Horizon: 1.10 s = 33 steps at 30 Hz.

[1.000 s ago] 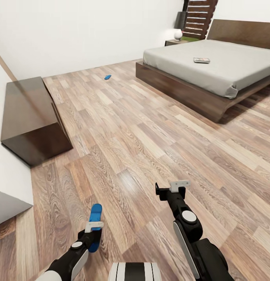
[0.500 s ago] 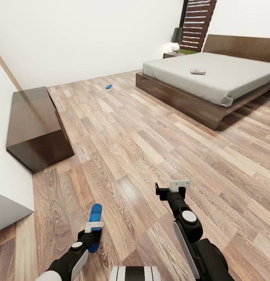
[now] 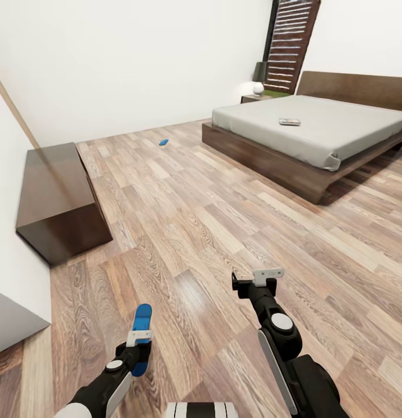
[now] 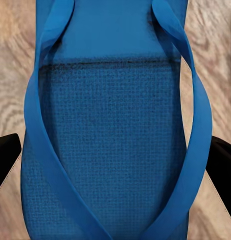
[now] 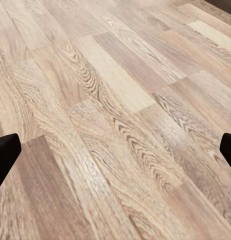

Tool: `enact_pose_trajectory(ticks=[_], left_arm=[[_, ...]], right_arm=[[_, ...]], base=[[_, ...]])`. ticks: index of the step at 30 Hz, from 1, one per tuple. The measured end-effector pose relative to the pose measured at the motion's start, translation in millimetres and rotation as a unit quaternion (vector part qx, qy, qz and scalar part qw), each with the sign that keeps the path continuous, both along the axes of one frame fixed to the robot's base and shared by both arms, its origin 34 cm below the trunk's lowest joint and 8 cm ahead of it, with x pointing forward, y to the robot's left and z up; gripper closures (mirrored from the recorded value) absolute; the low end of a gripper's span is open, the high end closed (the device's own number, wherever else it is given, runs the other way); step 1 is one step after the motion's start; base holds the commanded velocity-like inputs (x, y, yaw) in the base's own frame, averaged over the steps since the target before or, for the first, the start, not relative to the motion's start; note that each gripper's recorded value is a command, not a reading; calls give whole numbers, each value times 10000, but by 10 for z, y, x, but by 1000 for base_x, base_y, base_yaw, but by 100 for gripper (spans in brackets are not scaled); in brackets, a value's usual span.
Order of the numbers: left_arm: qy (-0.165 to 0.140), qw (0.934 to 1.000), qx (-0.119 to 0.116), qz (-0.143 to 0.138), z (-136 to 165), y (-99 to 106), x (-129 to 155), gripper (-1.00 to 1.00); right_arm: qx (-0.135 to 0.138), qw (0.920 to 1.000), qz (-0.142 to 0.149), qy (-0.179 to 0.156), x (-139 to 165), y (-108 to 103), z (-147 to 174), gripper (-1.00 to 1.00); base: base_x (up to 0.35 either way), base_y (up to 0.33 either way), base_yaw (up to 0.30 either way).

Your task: In the bedroom, move the book from the bed onto either nightstand, and place the two sandals side by side next to the bed.

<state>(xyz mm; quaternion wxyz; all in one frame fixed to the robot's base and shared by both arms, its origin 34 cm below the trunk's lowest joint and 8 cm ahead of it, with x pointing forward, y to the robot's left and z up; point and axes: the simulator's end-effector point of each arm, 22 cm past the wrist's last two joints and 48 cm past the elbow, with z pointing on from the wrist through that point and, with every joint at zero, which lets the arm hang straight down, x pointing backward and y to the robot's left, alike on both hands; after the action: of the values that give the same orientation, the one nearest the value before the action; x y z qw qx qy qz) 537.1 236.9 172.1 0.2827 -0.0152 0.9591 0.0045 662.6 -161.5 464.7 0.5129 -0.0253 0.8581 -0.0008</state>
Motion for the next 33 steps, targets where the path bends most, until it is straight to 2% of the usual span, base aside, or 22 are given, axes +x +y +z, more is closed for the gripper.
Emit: enact_pose_trajectory(ticks=[33], left_arm=[[-657, 9978, 7, 10, 663, 8, 382, 100]], right_arm=[[-3, 9977, -9, -672, -18, -17, 798, -100]], base=[[0, 0, 0]])
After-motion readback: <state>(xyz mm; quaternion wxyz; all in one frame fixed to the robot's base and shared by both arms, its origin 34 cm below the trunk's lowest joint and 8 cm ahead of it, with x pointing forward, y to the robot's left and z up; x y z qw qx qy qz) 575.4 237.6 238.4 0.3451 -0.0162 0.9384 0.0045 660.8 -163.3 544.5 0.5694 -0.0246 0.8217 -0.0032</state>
